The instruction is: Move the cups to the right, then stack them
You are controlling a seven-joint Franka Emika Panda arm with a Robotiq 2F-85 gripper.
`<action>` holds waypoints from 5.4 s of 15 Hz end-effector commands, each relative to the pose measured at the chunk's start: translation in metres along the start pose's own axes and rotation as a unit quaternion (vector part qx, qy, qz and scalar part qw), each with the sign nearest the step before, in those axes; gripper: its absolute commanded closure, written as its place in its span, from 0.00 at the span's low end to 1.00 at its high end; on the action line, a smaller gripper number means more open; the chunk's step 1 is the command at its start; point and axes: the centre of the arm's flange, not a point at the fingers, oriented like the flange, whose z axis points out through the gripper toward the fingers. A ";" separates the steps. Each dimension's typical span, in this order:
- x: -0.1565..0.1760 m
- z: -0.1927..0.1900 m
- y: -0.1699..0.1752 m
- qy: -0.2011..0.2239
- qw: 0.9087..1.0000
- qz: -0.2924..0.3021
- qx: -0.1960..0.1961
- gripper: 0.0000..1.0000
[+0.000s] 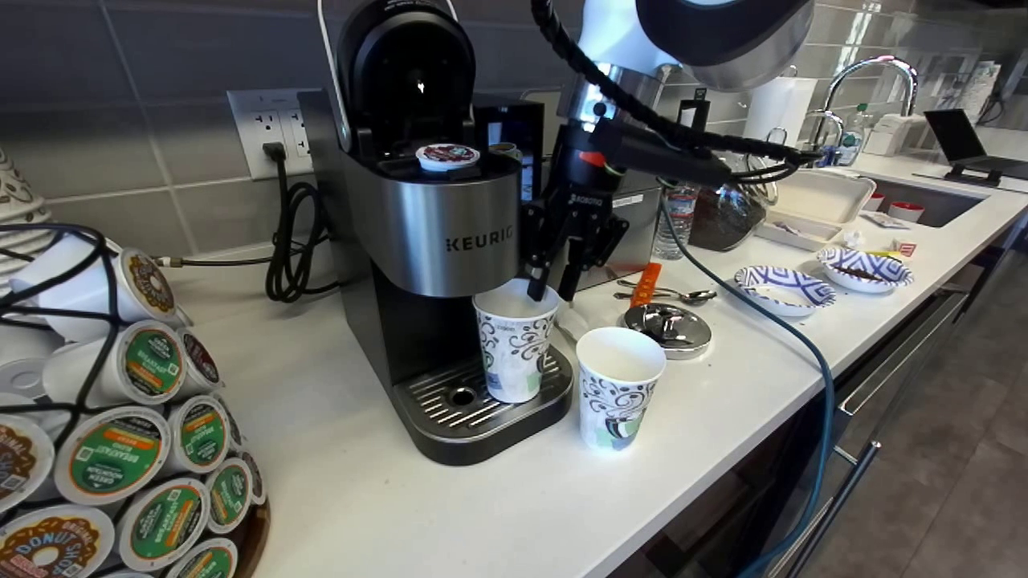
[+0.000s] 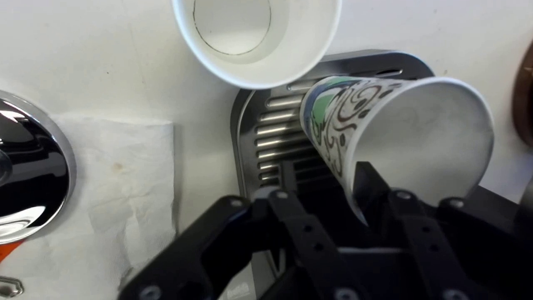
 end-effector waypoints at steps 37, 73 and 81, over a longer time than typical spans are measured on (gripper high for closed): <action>-0.013 -0.153 0.365 0.136 0.839 0.523 -0.060 0.99; 0.023 -0.139 0.343 0.170 0.822 0.542 -0.042 0.01; -0.021 -0.116 0.195 0.060 0.923 0.375 -0.055 0.00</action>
